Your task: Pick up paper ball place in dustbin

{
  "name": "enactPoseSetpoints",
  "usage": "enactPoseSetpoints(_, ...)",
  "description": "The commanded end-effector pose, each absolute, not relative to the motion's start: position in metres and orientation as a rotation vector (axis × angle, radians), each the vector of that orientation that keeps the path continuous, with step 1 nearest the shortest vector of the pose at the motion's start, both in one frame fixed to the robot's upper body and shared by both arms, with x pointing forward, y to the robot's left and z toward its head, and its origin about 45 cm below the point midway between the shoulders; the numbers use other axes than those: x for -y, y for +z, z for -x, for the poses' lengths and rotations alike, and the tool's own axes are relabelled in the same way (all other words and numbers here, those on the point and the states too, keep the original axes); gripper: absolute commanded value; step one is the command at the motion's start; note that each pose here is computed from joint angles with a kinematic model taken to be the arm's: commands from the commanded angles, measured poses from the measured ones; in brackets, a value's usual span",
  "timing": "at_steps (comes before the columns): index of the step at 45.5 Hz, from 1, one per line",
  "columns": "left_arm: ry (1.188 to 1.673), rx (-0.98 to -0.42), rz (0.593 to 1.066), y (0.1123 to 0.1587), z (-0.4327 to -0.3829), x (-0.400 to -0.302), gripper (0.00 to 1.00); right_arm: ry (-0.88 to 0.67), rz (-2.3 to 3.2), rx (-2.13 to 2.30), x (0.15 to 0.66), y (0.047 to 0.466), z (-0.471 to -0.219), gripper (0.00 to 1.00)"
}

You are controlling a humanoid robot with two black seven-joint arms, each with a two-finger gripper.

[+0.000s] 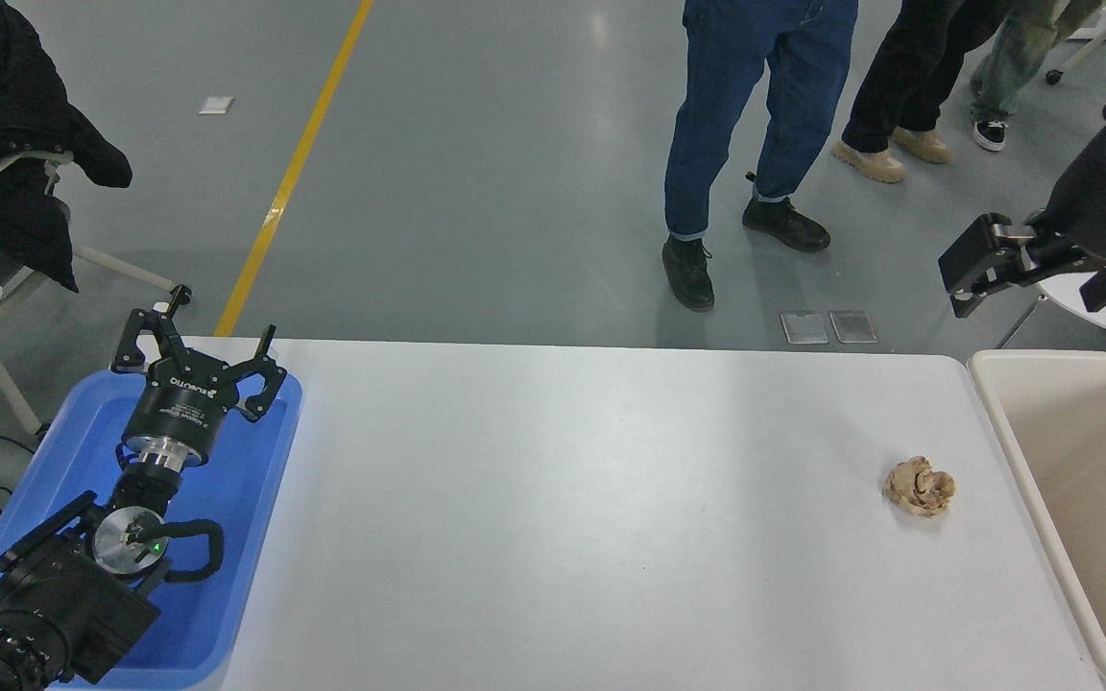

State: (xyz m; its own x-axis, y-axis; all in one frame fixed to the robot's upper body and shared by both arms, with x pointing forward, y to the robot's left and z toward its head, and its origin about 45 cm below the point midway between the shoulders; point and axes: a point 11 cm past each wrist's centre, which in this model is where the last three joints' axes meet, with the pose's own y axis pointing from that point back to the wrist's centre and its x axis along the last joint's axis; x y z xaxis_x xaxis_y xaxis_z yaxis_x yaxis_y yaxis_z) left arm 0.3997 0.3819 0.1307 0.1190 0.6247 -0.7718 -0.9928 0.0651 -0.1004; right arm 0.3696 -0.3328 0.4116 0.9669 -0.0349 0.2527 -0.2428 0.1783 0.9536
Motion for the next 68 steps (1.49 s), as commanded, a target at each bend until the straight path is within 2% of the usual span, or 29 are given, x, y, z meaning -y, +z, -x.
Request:
enactPoseSetpoints(1,1.353,-0.635,0.735,0.1307,-0.3997,-0.3821,1.00,0.106,-1.410,0.224,0.335,0.395,-0.368,1.00)
enactPoseSetpoints(9,1.352,-0.636,0.732,0.1306,-0.3997,-0.3819,1.00,-0.013,-1.454,0.109,0.335,0.330,-0.355,1.00)
enactPoseSetpoints(14,1.351,-0.634,0.734,0.1313,-0.4002,-0.3818,1.00,0.090,-1.447,0.245,0.346,0.290,-0.370,1.00)
enactPoseSetpoints(19,1.351,-0.634,0.734,0.1313,-0.4002,-0.3818,1.00,0.180,-1.422,0.377,0.360,0.276,-0.379,1.00)
enactPoseSetpoints(24,1.351,-0.634,0.734,0.1313,-0.4002,-0.3818,1.00,0.200,-1.407,0.416,0.368,0.251,-0.380,1.00)
enactPoseSetpoints(40,1.351,-0.635,0.733,0.1312,-0.4002,-0.3817,1.00,0.127,-1.387,0.483,0.402,0.172,-0.381,1.00)
enactPoseSetpoints(68,1.353,-0.635,0.735,0.1307,-0.3997,-0.3821,1.00,0.081,-1.416,0.618,0.400,0.078,-0.365,1.00)
